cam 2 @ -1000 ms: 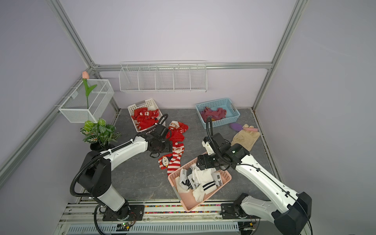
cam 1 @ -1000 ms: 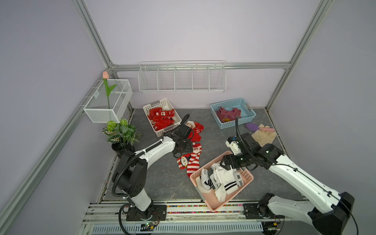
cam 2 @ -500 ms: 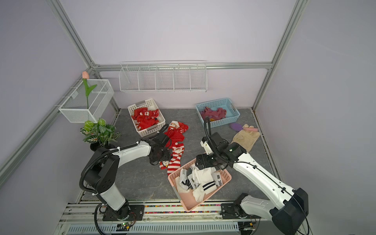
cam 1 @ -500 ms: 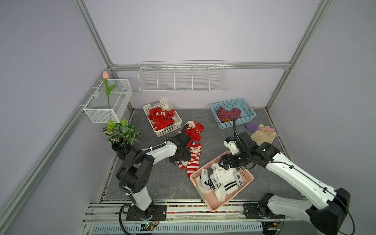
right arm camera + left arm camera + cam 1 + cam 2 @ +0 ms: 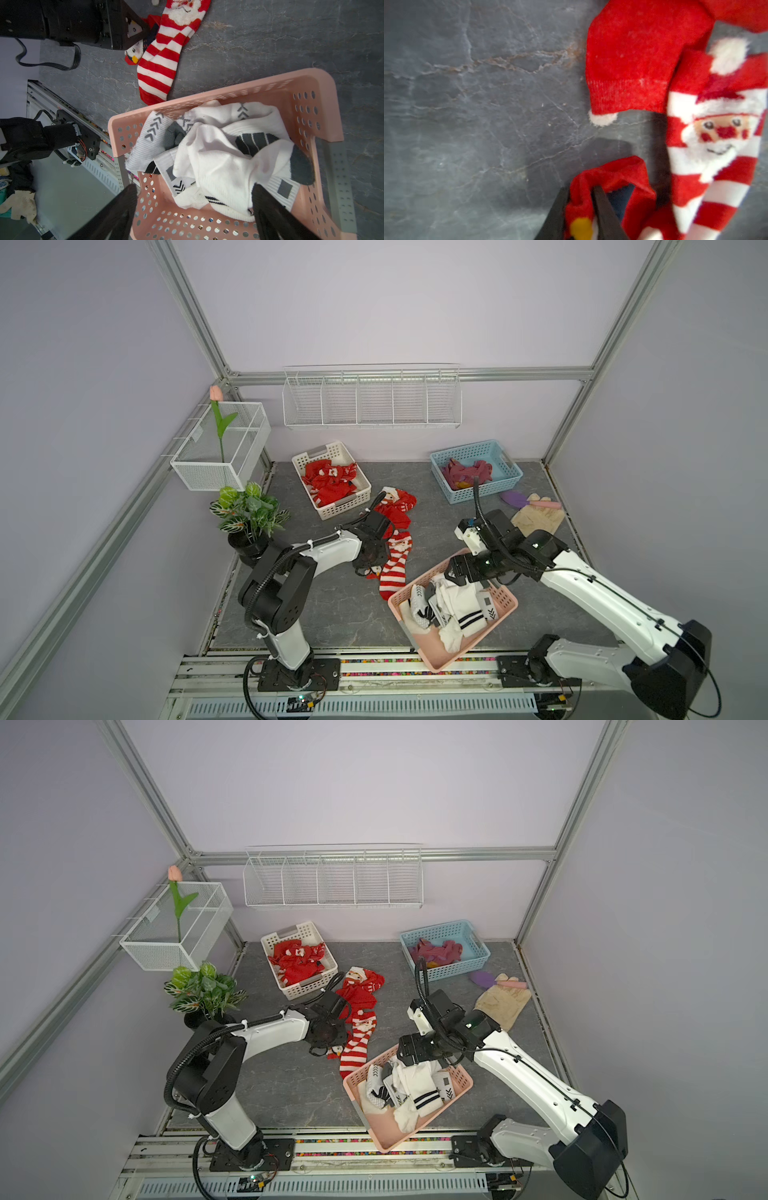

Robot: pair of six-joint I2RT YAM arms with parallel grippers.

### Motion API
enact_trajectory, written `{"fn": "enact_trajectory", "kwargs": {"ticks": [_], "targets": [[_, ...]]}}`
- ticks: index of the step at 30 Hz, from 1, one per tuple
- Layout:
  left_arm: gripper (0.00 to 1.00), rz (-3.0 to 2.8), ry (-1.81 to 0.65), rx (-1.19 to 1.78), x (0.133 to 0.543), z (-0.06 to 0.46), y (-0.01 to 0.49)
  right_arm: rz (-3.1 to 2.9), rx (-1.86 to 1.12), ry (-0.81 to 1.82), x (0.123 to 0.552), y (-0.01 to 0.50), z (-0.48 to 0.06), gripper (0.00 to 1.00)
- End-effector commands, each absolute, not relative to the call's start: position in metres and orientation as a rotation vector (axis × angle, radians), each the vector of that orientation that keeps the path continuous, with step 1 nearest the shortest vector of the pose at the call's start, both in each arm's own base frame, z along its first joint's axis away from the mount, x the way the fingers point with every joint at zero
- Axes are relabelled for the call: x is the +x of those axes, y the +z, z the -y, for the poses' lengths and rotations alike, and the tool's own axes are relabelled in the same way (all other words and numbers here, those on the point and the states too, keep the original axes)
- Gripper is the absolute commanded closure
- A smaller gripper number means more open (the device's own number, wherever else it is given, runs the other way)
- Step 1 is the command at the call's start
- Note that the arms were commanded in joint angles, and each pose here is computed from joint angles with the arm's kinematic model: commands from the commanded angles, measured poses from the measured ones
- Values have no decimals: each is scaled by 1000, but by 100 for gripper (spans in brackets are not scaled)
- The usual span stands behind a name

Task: Sort the socks into the basket by color
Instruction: Pick up the sock from the center of the board.

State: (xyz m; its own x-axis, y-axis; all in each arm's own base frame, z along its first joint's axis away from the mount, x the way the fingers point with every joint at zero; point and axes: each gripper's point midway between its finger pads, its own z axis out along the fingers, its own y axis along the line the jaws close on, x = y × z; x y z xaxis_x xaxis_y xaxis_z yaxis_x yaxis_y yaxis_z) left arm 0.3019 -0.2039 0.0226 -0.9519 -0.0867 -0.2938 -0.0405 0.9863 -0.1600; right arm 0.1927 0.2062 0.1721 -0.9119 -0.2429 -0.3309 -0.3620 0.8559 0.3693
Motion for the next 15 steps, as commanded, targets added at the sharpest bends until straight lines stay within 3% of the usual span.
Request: {"fn": "enact_trajectory", "kwargs": {"ticks": [1, 9, 15], "targets": [[100, -2870, -187, -103, 282, 193, 16, -2738, -471, 643, 198, 176, -211, 11], [100, -2658, -282, -82, 299, 193, 115, -2715, -470, 675, 203, 179, -218, 11], [100, -2569, -387, -118, 298, 191, 161, -2694, -472, 719, 207, 182, -226, 11]]}}
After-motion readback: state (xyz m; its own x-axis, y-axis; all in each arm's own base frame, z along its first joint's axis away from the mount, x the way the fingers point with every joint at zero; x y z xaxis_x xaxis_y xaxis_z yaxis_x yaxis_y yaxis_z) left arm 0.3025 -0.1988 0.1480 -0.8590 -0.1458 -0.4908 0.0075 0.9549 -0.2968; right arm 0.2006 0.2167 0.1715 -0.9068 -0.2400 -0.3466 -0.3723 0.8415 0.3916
